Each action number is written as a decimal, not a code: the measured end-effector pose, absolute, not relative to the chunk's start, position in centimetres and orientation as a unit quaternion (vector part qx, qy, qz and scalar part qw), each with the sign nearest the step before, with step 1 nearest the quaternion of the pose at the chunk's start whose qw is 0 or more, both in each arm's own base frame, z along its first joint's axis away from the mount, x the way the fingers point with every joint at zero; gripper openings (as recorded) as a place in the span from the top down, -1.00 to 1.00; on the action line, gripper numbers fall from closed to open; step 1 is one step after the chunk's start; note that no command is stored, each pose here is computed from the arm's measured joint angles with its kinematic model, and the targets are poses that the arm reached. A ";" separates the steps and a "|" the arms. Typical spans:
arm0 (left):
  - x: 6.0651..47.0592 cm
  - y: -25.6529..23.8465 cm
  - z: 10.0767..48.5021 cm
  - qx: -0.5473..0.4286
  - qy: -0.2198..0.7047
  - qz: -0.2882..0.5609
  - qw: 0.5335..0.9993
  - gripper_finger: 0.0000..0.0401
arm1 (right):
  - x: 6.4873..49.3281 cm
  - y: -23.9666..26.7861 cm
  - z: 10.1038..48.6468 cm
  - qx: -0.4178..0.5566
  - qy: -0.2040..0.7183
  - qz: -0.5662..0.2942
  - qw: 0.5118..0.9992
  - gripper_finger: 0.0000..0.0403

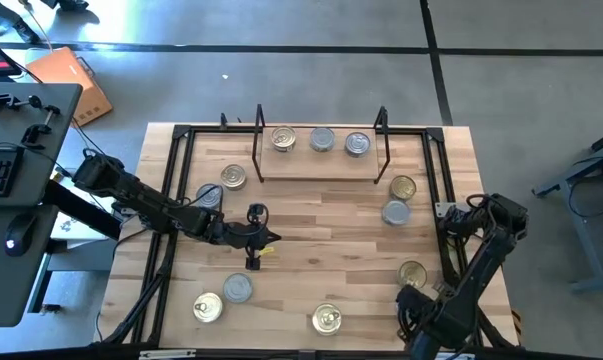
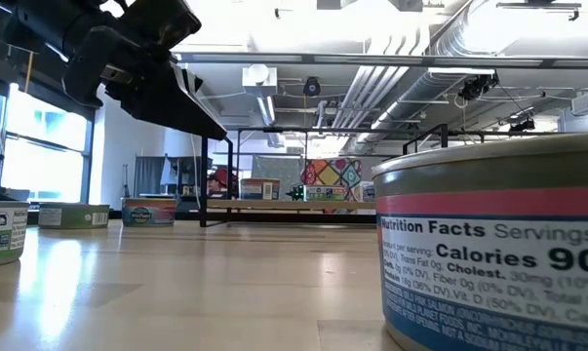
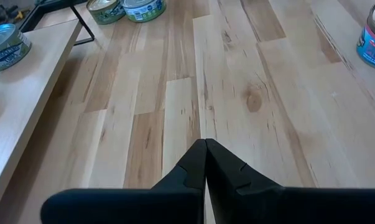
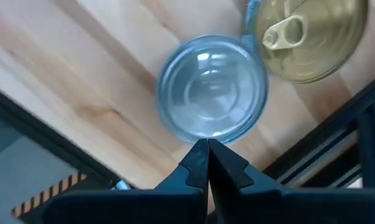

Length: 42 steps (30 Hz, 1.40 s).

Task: Stack canned seafood by type on shelf
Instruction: Put the green tuna can on the shelf

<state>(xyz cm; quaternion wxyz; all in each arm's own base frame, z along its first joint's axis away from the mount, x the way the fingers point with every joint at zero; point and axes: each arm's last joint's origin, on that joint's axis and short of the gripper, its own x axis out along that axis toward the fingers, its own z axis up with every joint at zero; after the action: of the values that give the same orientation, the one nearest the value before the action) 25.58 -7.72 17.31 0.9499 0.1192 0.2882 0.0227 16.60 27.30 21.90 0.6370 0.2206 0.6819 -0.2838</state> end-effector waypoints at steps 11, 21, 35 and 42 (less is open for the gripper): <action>25.6 -7.7 17.3 0.120 0.289 0.022 0.950 1.00 | 17.9 25.6 16.0 0.257 0.694 -0.208 0.640 1.00; 25.7 -7.7 17.5 0.118 0.278 0.022 0.953 1.00 | 24.3 20.4 15.7 0.250 0.663 -0.183 0.682 1.00; 25.9 -7.9 17.8 0.109 0.260 0.014 0.959 1.00 | 32.9 10.7 15.4 0.205 0.561 -0.094 0.796 1.00; 26.3 -8.0 18.4 0.090 0.230 -0.011 0.969 1.00 | 35.4 9.6 14.7 0.172 0.499 -0.040 0.848 1.00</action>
<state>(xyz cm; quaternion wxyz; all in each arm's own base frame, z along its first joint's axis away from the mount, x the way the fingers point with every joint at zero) 26.28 -7.98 18.36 0.9690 0.0903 0.2295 -0.0107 35.44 9.56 14.66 0.8483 0.1720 0.4992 -0.0404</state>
